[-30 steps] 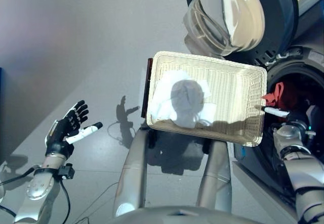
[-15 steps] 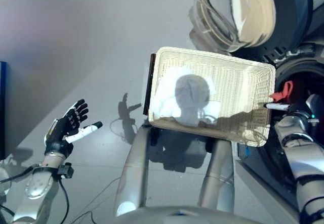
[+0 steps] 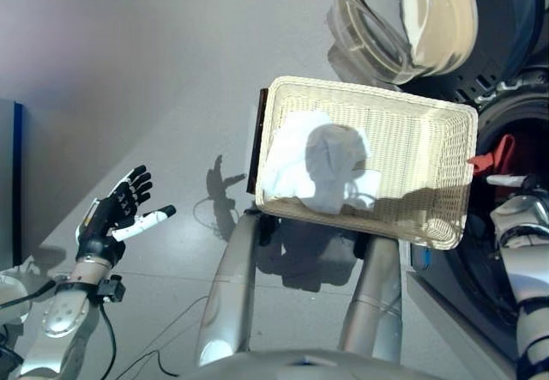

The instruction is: Pick up the clothes and place them into the washing machine

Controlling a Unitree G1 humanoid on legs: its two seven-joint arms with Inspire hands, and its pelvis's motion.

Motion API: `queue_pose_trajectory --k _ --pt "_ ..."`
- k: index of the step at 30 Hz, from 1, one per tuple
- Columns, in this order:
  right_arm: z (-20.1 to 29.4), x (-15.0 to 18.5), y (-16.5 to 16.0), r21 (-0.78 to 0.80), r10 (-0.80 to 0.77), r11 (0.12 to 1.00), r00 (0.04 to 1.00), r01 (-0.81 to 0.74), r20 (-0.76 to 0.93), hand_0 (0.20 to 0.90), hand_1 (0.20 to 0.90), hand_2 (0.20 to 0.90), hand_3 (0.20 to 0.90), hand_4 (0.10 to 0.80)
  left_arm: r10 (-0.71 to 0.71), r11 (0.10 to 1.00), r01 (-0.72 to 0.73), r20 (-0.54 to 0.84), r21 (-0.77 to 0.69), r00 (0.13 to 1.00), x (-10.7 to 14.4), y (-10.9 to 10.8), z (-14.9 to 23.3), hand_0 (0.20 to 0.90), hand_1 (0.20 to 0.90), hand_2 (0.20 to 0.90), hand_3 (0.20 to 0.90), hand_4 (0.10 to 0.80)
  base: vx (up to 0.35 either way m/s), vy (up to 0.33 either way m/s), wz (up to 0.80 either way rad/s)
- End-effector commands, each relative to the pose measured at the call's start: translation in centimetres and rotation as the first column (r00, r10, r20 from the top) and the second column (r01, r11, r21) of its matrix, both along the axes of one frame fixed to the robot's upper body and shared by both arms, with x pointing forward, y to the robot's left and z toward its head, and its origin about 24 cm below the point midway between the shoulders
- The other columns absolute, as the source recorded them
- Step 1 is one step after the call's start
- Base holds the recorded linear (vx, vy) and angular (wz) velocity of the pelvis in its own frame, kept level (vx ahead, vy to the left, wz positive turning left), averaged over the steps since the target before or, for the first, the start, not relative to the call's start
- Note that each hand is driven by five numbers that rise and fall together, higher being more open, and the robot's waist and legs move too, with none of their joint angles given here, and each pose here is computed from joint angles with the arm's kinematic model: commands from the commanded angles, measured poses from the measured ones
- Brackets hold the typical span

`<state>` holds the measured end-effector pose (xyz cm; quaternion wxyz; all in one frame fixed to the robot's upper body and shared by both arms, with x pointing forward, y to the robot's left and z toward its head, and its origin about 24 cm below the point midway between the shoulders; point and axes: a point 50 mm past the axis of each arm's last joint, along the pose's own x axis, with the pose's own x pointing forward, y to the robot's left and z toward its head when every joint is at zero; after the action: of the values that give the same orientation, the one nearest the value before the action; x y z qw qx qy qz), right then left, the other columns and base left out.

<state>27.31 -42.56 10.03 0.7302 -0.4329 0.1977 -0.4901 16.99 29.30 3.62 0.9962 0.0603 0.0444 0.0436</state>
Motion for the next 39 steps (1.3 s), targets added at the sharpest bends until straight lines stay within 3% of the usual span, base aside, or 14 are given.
queue_pose_trajectory --k 1,7,25,26,27,28,39 --pt "4.4 -2.5 -3.2 -0.227 -0.078 0.969 0.993 0.096 0.084 0.9 0.9 0.9 0.9 0.8 0.054 0.997 -0.059 0.117 0.041 0.992 -1.0 1.3 2.1 0.9 0.9 0.9 0.9 0.8 0.0 0.0 0.0" --pt "3.4 -1.1 -1.8 -0.196 -0.007 0.98 0.995 0.026 0.097 0.9 0.9 0.9 0.9 0.8 0.069 0.997 -0.072 0.122 0.027 0.99 -1.0 1.0 1.8 0.9 0.9 0.9 0.9 0.8 -0.012 -0.018 0.04" --pt "0.4 -1.5 -1.3 -0.095 -0.045 0.995 0.998 0.041 -0.037 0.9 0.9 0.9 0.9 0.8 0.066 0.998 -0.067 0.134 0.007 0.989 -1.1 0.9 2.2 0.9 0.9 0.9 0.9 0.8 0.008 -0.008 0.05" --pt "-0.2 -1.8 -1.3 -0.073 -0.044 0.997 0.996 0.038 -0.08 0.518 0.518 0.518 0.518 0.527 0.065 0.998 -0.066 0.129 0.007 0.99 -1.0 0.9 2.2 0.9 0.9 0.9 0.9 0.8 0.014 -0.034 -0.06" --pt "-0.2 -1.8 -1.3 -0.073 -0.044 0.997 0.996 0.038 -0.08 0.439 0.439 0.439 0.439 0.471 0.065 0.998 -0.066 0.129 0.007 0.99 -1.0 0.9 2.2 0.9 0.9 0.9 0.9 0.8 0.014 -0.037 0.03" --pt "-0.3 -2.2 -1.6 -0.053 -0.067 0.997 0.995 0.063 -0.079 0.2 0.2 0.2 0.2 0.3 0.064 0.998 -0.065 0.13 0.011 0.99 -1.0 1.0 2.3 0.9 0.9 0.9 0.9 0.8 0.009 -0.019 0.22" --pt "-0.3 -2.5 -1.9 0.003 -0.113 0.994 0.993 0.113 -0.023 0.2 0.2 0.2 0.2 0.3 0.069 0.997 -0.073 0.131 0.024 0.989 -0.8 1.4 2.6 0.9 0.9 0.9 0.9 0.8 0.01 -0.005 0.01"
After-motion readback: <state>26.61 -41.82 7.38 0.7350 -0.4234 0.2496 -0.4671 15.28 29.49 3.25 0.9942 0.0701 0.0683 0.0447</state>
